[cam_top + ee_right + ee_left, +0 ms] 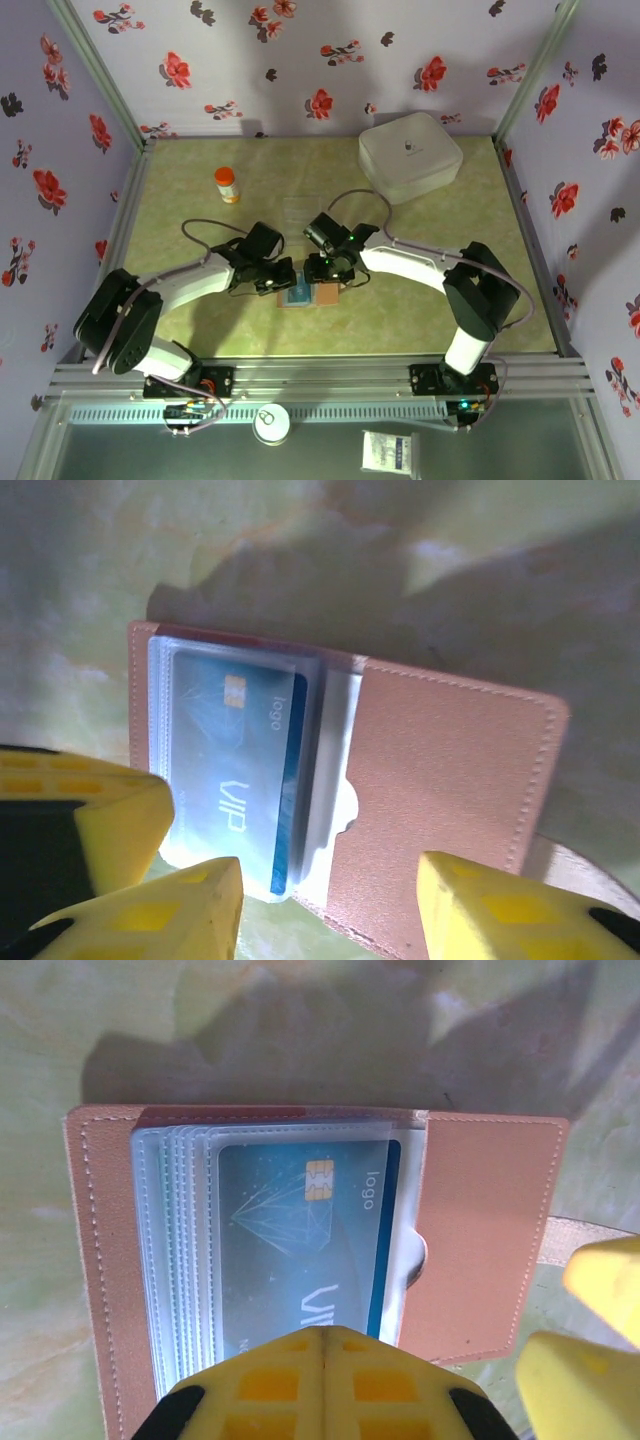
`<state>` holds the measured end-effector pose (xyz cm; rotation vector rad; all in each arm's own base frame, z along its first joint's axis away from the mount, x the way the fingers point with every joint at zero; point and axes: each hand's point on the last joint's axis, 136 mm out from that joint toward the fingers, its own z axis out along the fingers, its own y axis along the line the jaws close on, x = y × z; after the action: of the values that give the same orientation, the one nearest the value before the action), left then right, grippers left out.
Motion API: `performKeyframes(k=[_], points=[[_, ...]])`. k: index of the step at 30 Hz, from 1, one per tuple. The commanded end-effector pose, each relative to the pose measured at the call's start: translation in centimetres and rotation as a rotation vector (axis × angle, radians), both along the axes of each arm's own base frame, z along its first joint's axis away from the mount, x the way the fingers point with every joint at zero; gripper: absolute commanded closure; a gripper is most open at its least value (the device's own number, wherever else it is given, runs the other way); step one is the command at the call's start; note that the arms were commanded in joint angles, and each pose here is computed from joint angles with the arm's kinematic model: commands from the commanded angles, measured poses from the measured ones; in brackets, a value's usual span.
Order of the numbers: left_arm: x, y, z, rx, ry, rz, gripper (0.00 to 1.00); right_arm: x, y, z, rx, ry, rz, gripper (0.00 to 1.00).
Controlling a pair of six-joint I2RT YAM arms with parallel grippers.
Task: Take the credit cards out of the card holder
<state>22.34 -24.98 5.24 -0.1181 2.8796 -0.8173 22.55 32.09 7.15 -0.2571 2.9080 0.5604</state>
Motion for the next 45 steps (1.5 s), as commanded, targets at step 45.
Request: performKeyframes(k=[45], points=[[-0.6,2.7,-2.7,0.129,0.018,0.009,1.00,-0.3,2.7,-4.1,0.224,0.162,-0.016,0.77]])
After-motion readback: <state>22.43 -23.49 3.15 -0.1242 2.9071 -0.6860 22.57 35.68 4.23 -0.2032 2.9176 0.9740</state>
